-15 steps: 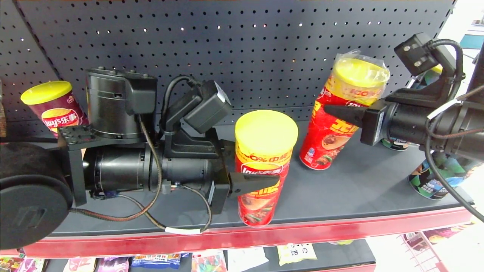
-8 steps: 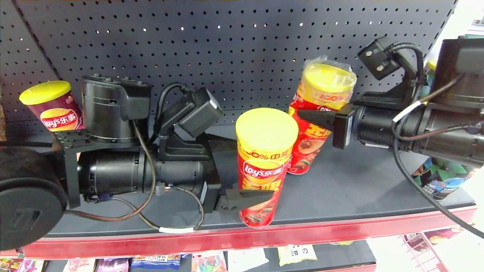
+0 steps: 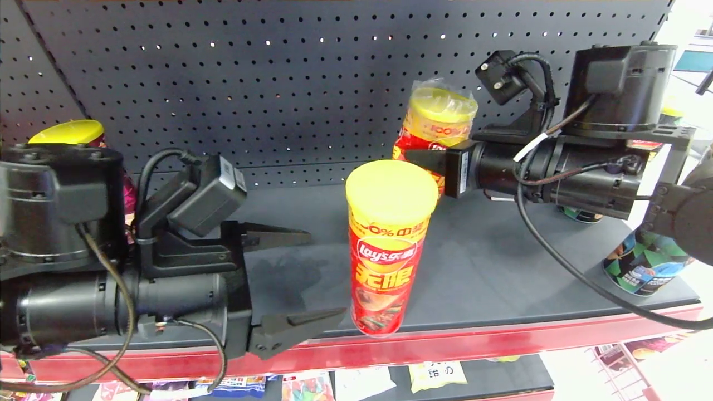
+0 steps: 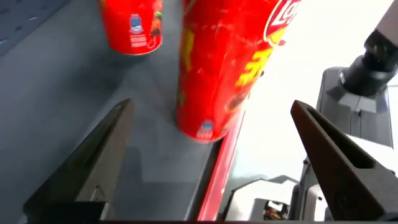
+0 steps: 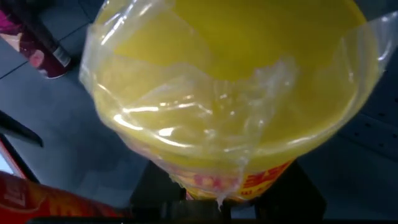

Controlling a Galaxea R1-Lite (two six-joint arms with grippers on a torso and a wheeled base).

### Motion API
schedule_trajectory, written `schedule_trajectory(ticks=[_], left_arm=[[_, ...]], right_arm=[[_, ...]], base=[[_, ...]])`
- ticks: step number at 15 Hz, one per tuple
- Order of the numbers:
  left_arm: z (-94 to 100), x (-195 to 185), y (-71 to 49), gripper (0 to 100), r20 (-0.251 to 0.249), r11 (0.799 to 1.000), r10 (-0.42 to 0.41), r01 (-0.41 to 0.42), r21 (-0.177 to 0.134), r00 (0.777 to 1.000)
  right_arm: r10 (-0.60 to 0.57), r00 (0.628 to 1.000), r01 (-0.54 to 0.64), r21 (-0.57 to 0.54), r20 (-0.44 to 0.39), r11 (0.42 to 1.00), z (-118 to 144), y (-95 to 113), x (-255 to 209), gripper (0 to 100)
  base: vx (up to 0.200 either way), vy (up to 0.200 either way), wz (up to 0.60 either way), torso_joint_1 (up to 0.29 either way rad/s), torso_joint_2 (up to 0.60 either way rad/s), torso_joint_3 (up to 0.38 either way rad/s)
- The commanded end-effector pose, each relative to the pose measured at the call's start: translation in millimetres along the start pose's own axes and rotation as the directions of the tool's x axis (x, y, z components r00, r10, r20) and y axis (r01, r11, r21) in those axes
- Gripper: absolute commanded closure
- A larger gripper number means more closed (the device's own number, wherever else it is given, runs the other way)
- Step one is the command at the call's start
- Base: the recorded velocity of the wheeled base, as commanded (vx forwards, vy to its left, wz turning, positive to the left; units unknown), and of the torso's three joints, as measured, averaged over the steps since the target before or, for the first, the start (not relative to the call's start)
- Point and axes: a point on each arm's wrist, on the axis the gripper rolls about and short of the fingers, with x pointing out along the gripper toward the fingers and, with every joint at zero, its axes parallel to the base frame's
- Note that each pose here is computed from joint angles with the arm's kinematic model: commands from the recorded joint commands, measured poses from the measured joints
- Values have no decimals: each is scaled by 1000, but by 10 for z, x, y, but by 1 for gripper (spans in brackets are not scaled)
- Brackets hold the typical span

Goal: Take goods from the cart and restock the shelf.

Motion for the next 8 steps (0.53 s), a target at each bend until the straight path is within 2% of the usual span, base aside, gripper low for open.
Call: schedule_trajectory(ticks=[1, 4, 8], left_arm=[[47, -201, -49, 0, 43, 999, 45, -46, 3, 998], [77, -239, -58, 0, 54, 996, 83, -82, -22, 995], [57, -276, -82, 0, 54, 996, 90, -89, -22, 994]], right_arm=[[24, 999, -24, -3, -26, 1000, -74, 69, 102, 100], [28, 999, -29, -2, -40, 1000, -117, 79, 181, 100], [29, 999, -29, -1, -45, 1000, -131, 79, 181, 100]], base=[[0, 0, 0, 0, 0, 0], [0, 0, 0, 0, 0, 0], [0, 0, 0, 0, 0, 0]])
